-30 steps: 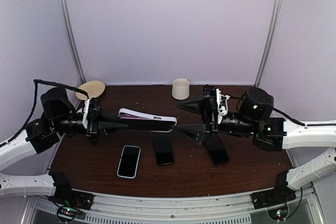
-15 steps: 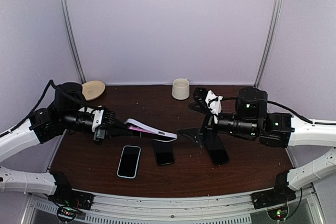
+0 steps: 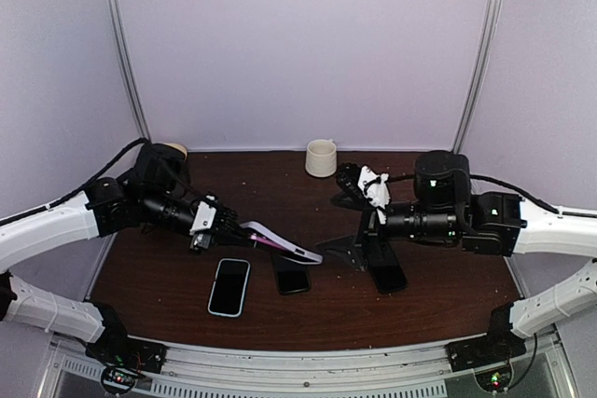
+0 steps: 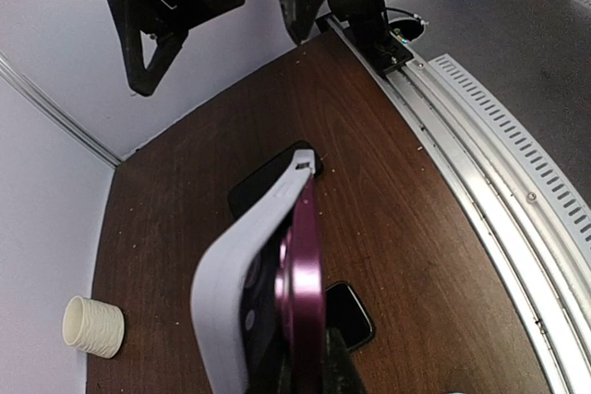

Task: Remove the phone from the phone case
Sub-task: Remove the phone case from the phone.

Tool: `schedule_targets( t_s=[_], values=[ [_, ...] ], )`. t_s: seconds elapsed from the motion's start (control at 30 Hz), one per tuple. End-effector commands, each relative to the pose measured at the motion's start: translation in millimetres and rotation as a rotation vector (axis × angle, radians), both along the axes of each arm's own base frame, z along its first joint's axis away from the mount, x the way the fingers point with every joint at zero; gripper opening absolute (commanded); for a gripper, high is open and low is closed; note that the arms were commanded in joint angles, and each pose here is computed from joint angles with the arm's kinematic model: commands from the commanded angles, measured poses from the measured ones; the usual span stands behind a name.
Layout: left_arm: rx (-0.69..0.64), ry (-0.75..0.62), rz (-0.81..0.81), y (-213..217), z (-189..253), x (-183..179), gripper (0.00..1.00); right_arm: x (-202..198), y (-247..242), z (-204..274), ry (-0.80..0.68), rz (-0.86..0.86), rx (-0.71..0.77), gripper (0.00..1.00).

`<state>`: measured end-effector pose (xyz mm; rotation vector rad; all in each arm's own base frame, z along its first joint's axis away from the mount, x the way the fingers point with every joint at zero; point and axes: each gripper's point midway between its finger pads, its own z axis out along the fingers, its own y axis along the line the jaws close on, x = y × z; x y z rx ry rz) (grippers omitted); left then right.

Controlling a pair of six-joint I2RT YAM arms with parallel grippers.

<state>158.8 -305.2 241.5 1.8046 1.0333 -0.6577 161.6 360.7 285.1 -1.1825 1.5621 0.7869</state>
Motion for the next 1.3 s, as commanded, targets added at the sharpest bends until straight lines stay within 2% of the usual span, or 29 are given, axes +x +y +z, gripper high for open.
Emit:
schedule_targets(
  t_s=[0.0,0.4,0.73,1.27],
  values=[
    [-0.116,-0.049,-0.061,-14,27,-2,0.00,-11,15,24,-0.010,0.066,0.027,0.97],
    [-0.115,-0.005,0.020,-17,21,-1,0.00,3,74,40,-0.009,-0.006,0.091,0.81],
    [-0.122,-0.012,0.020,-15,24,-7,0.00,3,106,35,-0.007,0.016,0.048,0.56],
    [-0.136,-0.021,0.023,-13,30,-10,0.00,-2,113,15,-0.005,0.036,-0.037,0.40]
  ],
)
